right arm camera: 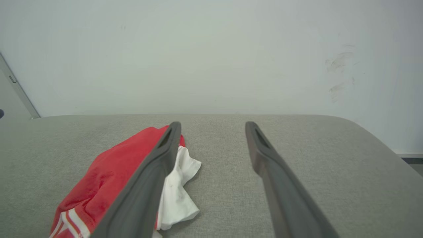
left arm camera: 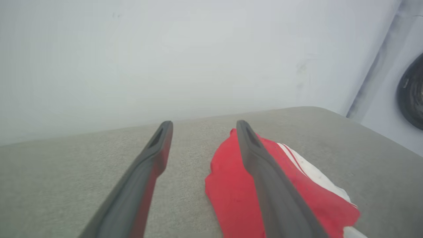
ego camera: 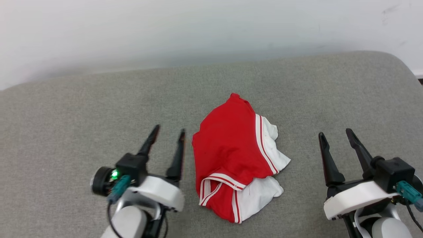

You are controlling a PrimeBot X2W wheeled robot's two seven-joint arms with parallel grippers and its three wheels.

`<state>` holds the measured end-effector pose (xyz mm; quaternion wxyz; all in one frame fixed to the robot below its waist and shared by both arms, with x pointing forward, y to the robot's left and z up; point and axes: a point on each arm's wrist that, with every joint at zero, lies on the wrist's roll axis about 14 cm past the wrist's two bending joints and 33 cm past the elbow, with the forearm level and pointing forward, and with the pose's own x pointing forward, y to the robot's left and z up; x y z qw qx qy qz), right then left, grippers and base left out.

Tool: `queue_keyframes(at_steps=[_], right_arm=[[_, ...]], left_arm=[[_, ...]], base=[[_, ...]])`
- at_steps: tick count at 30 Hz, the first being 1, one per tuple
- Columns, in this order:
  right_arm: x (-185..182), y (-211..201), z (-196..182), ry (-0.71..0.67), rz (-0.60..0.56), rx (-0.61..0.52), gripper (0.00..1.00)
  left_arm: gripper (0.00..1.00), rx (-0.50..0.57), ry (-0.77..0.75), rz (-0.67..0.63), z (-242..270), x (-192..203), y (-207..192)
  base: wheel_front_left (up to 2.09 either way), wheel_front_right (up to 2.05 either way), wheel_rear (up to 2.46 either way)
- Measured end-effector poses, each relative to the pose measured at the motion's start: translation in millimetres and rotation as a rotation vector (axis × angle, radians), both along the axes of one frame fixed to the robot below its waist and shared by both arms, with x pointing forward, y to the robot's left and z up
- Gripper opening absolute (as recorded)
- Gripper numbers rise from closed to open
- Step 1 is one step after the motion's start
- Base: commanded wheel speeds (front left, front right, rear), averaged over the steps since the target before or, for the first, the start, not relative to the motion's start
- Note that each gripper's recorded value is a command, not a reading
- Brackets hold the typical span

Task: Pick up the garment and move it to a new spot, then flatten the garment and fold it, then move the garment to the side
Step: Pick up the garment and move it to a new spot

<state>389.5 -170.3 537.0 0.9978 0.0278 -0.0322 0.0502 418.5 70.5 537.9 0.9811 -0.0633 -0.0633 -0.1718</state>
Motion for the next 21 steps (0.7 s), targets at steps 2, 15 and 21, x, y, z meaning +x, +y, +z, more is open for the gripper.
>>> queue_keyframes(at_steps=[2, 15, 21], right_arm=[[-4, 1, 1, 0.002, 0.002, 0.0, 1.0], [-27, 6, 6, 0.015, 0.019, -0.019, 1.0], [-29, 5, 6, 0.023, 0.018, -0.021, 1.0]], left_arm=[[1.0, 0.005, -0.003, 0.07, 0, -2, 22], [1.0, 0.037, 0.025, 0.294, -12, -41, 103], [1.0, 0.04, 0.018, 0.276, -10, -44, 97]], base=[[0.0, 0.0, 0.0], [0.0, 0.0, 0.0], [0.0, 0.0, 0.0]])
